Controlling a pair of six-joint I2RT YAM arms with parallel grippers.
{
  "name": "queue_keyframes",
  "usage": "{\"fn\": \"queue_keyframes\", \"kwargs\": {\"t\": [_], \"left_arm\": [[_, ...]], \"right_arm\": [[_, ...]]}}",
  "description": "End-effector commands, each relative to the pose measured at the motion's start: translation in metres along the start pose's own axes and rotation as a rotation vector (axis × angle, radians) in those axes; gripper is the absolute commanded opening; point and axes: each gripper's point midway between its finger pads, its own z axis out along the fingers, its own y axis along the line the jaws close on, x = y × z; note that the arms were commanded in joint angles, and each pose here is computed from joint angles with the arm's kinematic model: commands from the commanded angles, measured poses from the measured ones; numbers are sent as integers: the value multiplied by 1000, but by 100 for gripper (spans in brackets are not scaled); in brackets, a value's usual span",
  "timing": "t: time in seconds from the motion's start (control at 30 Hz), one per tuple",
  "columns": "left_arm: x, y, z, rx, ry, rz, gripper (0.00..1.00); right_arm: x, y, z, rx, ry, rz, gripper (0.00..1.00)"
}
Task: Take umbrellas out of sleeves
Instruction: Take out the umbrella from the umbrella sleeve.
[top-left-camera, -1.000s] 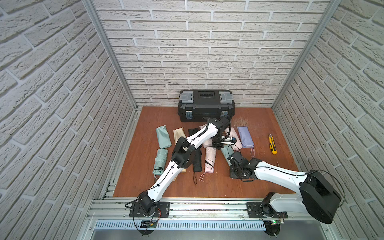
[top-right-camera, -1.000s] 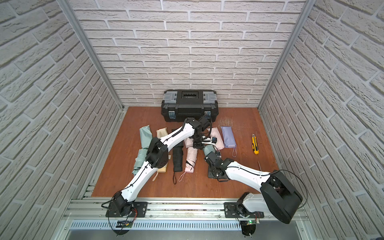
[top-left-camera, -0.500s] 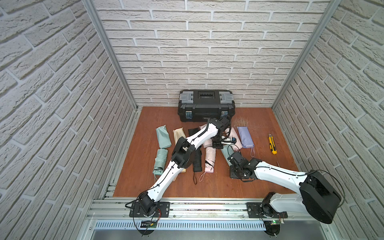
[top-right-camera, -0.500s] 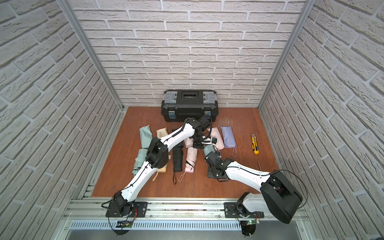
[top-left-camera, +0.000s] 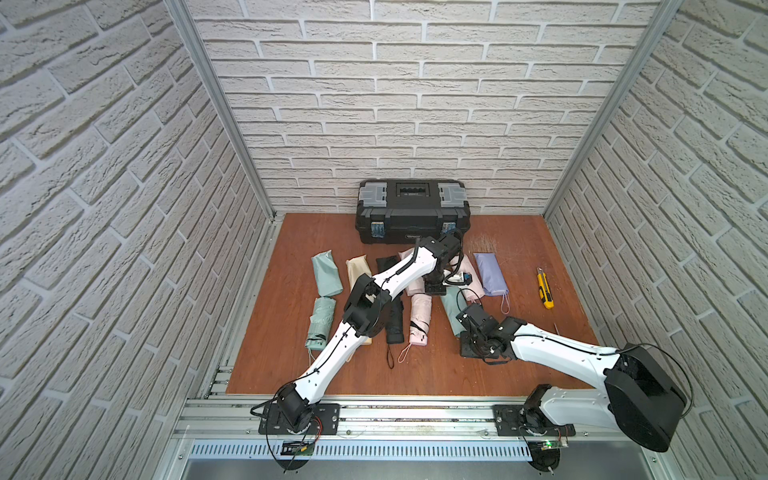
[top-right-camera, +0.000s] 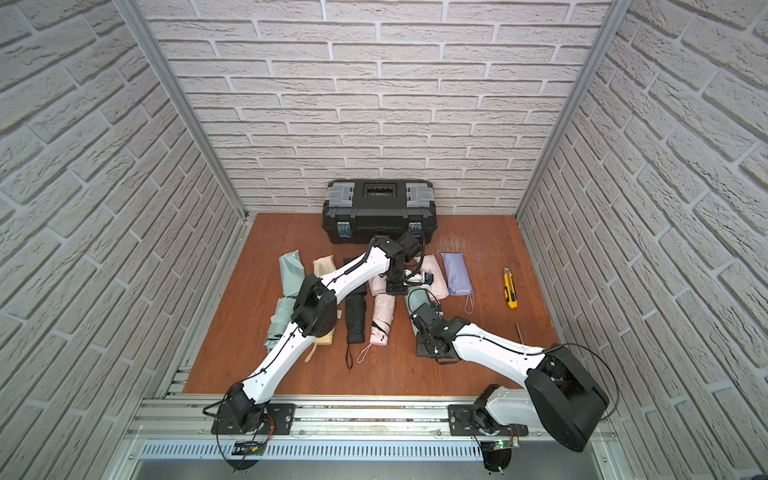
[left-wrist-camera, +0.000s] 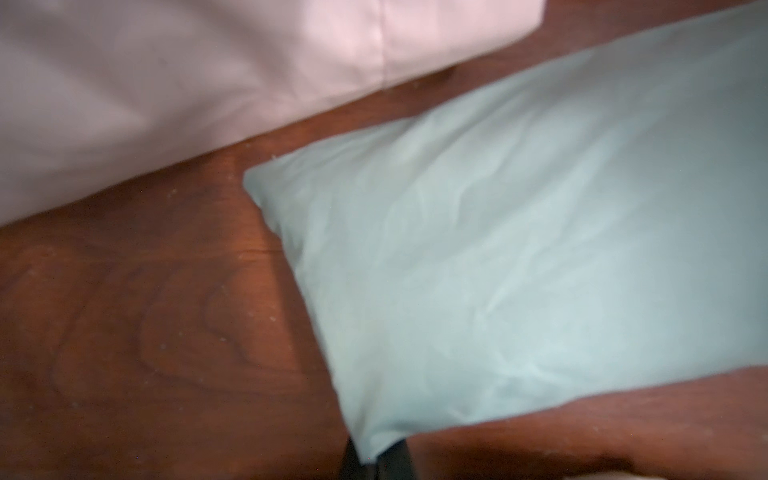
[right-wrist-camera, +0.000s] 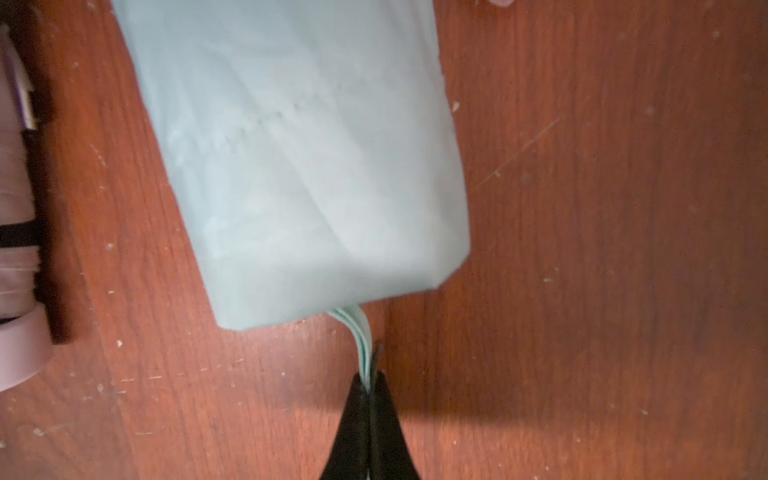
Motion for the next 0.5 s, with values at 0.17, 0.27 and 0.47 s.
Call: {"fn": "queue_keyframes", "kwargs": {"t": [0.17,0.27,0.47], "left_arm": [[5,24,-24,-100,9,-61,0],[7,26,-25,-111,19,-68,0],[10,35,-31,-148,25,-90,0]], "right_arm": [[9,-8,-2,5,4,12,3],[10,-10,-3,9,5,16,3],[15,-15,-4,7,5,28,3]]}}
